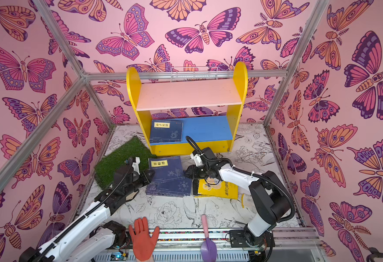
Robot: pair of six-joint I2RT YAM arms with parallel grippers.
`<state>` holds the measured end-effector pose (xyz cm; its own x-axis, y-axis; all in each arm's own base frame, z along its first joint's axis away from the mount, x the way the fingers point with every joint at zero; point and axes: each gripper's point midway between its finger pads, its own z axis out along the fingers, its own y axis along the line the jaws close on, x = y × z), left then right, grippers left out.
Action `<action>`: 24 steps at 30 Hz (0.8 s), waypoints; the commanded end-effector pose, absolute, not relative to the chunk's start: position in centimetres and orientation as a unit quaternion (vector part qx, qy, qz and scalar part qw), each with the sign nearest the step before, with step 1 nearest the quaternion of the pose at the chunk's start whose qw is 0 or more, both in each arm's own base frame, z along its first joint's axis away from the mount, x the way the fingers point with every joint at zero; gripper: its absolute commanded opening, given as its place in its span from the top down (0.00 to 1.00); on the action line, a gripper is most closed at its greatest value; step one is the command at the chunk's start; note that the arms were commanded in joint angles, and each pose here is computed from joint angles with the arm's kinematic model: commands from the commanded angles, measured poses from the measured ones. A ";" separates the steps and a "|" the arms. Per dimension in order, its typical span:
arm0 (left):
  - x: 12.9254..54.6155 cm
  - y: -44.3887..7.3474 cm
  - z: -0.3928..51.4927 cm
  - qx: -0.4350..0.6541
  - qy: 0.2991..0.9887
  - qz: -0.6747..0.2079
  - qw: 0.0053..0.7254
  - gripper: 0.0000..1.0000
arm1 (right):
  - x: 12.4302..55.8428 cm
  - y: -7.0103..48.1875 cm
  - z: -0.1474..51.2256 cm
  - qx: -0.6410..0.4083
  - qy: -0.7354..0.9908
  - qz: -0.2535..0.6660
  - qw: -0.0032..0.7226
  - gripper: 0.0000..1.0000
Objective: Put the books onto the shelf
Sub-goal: 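Lift the dark blue book with right gripper toward the blue shelf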
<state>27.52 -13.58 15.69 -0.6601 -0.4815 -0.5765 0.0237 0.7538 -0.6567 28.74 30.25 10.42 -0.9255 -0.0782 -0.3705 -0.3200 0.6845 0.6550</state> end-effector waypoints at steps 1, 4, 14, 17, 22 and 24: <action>28.3 -14.2 19.5 -0.133 0.794 -0.393 0.443 1.00 | 29.0 31.0 13.0 -0.102 0.874 0.444 0.168 0.50; 28.2 -14.4 21.2 -0.126 0.767 -0.423 0.466 1.00 | 29.9 31.1 14.0 -0.083 0.855 0.484 0.166 0.50; 27.9 -15.1 23.6 -0.108 0.731 -0.472 0.480 1.00 | 31.3 31.7 17.1 -0.058 0.804 0.568 0.168 0.56; 27.9 -15.2 23.6 -0.105 0.731 -0.475 0.479 1.00 | 31.2 32.0 17.9 -0.061 0.794 0.581 0.166 0.62; 28.0 -15.2 23.4 -0.104 0.733 -0.471 0.479 1.00 | 30.9 32.3 19.2 -0.064 0.776 0.605 0.164 0.77; 28.0 -15.1 23.1 -0.105 0.738 -0.463 0.479 1.00 | 30.7 32.2 19.5 -0.063 0.773 0.609 0.164 0.85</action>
<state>28.14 -14.74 22.08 -0.5354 -0.6000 -0.5945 0.2396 0.5671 -0.7881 31.51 31.74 18.23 -0.9374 0.1189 -0.3272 -0.2766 0.3163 0.9074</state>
